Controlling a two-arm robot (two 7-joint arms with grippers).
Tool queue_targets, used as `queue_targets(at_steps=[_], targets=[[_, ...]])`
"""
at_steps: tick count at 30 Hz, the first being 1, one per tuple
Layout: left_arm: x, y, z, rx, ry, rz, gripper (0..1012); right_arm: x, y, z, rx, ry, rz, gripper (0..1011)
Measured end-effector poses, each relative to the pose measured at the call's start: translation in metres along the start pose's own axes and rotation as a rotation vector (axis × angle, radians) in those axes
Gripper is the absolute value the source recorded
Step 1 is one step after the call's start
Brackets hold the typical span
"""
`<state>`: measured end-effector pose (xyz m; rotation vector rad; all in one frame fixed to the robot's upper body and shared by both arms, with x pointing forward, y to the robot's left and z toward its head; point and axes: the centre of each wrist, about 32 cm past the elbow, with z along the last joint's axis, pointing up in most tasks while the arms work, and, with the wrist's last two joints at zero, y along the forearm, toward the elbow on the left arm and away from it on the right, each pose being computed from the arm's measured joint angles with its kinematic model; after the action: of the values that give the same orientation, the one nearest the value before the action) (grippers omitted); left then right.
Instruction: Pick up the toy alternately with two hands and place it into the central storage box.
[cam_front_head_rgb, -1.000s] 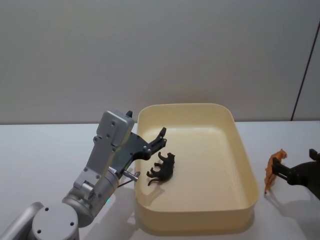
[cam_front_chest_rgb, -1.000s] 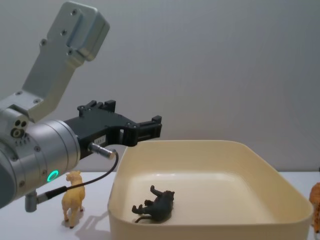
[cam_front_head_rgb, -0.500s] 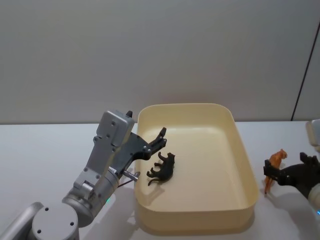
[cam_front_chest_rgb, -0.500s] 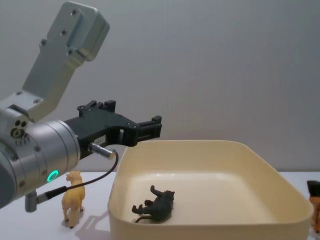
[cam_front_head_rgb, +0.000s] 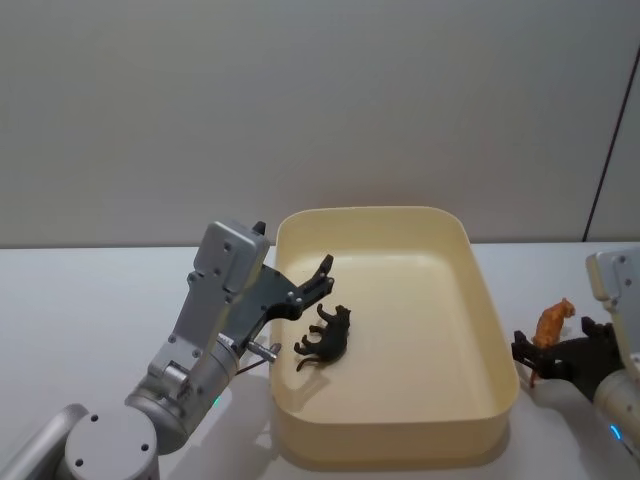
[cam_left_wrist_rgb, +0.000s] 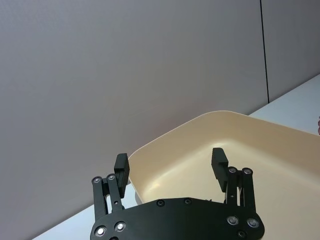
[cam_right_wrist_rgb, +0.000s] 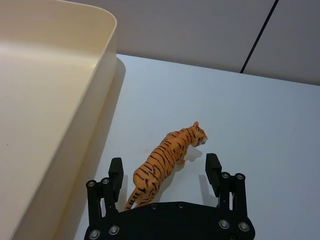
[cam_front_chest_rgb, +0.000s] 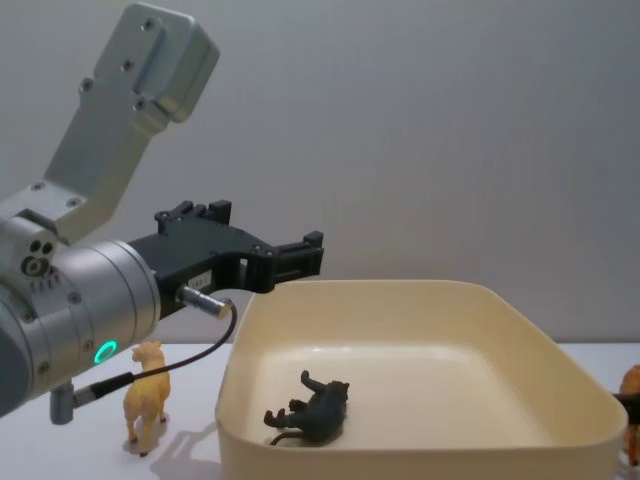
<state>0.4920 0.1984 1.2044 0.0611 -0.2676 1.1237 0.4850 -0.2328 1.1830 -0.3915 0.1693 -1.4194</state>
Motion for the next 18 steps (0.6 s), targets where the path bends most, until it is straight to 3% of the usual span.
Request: queue_targets(at_steps=[3,18], targets=[[0.0,0.0,0.0,0.0,0.0,0.0,1001,-0.0014,0.0023,-0.0009,-0.003,-0.001,0.005,976],[0.0,0.0,0.0,0.0,0.0,0.0,1001,-0.0065,0.0106,-0.0045,-0.014,-0.001,0.022,559]])
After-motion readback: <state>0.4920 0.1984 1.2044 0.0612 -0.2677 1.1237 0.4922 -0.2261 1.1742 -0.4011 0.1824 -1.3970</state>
